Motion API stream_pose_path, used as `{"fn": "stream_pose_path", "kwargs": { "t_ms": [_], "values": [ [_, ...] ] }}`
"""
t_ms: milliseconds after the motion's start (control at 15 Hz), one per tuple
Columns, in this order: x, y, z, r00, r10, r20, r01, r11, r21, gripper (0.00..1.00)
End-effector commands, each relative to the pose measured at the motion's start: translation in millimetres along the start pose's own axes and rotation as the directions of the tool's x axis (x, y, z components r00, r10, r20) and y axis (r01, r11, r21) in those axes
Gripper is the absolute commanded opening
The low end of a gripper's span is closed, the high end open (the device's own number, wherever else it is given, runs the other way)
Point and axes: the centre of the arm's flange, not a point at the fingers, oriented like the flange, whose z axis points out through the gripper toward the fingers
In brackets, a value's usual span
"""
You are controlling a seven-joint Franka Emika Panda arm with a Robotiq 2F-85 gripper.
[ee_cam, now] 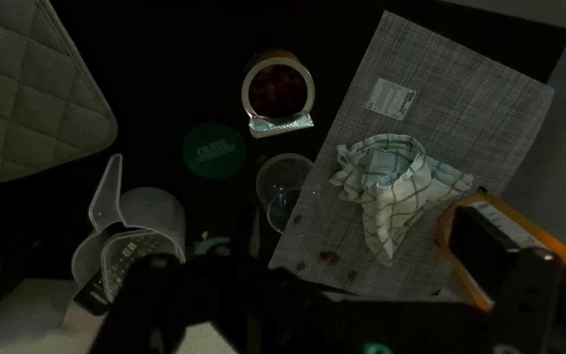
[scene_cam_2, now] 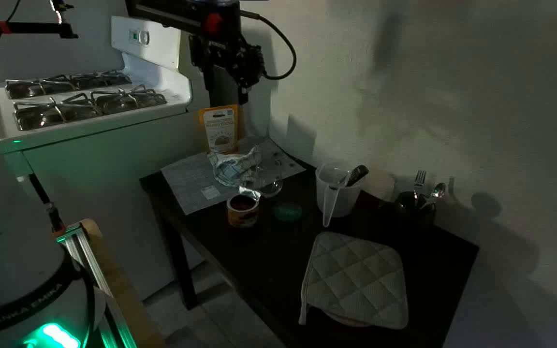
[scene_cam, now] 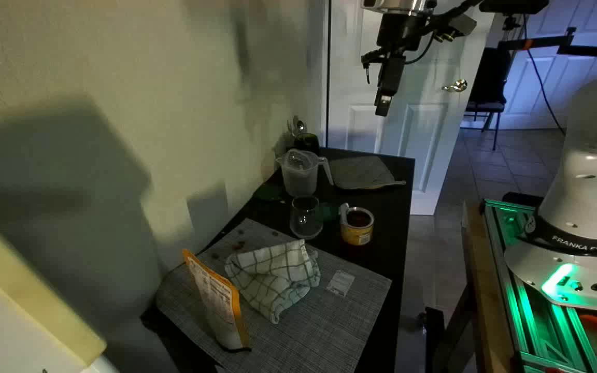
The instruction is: Move the orange packet to the right
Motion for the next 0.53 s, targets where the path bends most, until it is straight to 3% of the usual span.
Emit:
{"fn": "stream_pose_path", "kwargs": {
  "t_ms": [0,133,467],
  "values": [
    [0,0,0,1.000,0.000,0.000,0.000,1.000,0.000,1.00],
    [5,-6,2,1.000,0.016,0.002,-0.016,1.000,-0.021,1.00],
    [59,-54,21,0.967,0.242,-0.086,-0.246,0.968,-0.049,1.00]
  ]
}}
